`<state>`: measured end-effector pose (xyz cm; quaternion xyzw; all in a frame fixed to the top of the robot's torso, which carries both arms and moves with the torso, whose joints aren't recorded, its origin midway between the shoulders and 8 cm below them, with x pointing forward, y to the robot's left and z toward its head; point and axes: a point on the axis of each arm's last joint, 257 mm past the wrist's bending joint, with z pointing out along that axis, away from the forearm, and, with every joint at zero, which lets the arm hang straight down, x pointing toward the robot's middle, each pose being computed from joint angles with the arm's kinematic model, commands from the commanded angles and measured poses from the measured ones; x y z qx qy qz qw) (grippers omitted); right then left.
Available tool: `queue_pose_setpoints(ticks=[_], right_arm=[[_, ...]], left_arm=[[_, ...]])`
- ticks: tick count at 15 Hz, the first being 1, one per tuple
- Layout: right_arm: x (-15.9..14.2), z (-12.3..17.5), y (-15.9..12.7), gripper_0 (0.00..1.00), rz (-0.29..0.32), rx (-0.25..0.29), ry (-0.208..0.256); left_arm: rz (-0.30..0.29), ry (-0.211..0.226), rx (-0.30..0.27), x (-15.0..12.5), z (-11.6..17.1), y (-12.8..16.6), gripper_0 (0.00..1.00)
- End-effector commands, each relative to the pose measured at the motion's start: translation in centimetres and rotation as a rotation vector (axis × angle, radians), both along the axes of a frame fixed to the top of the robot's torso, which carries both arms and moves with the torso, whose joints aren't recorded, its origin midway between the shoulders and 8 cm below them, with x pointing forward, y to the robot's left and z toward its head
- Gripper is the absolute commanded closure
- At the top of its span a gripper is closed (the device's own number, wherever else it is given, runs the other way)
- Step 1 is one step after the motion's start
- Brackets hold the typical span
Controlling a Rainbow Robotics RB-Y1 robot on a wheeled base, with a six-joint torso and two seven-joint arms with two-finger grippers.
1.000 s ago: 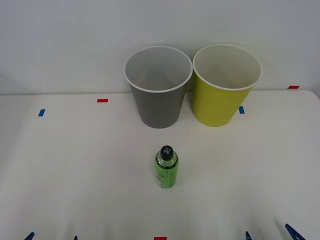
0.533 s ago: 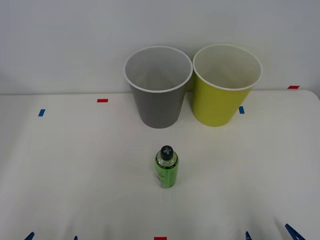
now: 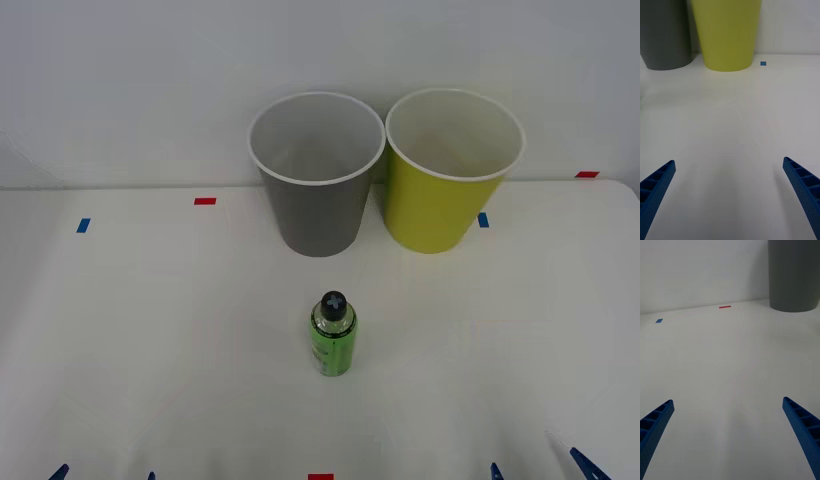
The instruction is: Put cans in the gray bin and PET bottles in the light green bin.
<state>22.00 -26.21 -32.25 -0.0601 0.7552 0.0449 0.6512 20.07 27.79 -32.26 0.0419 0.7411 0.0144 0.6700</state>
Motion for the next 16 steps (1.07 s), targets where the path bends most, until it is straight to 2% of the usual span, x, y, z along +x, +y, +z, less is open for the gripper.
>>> queue_pose_setpoints(ticks=[1,16], right_arm=[[0.0,0.0,0.0,0.0,0.0,0.0,0.0],[0.0,0.0,0.0,0.0,0.0,0.0,0.0]], left_arm=[[0.0,0.0,0.0,0.0,0.0,0.0,0.0],[0.0,0.0,0.0,0.0,0.0,0.0,0.0]])
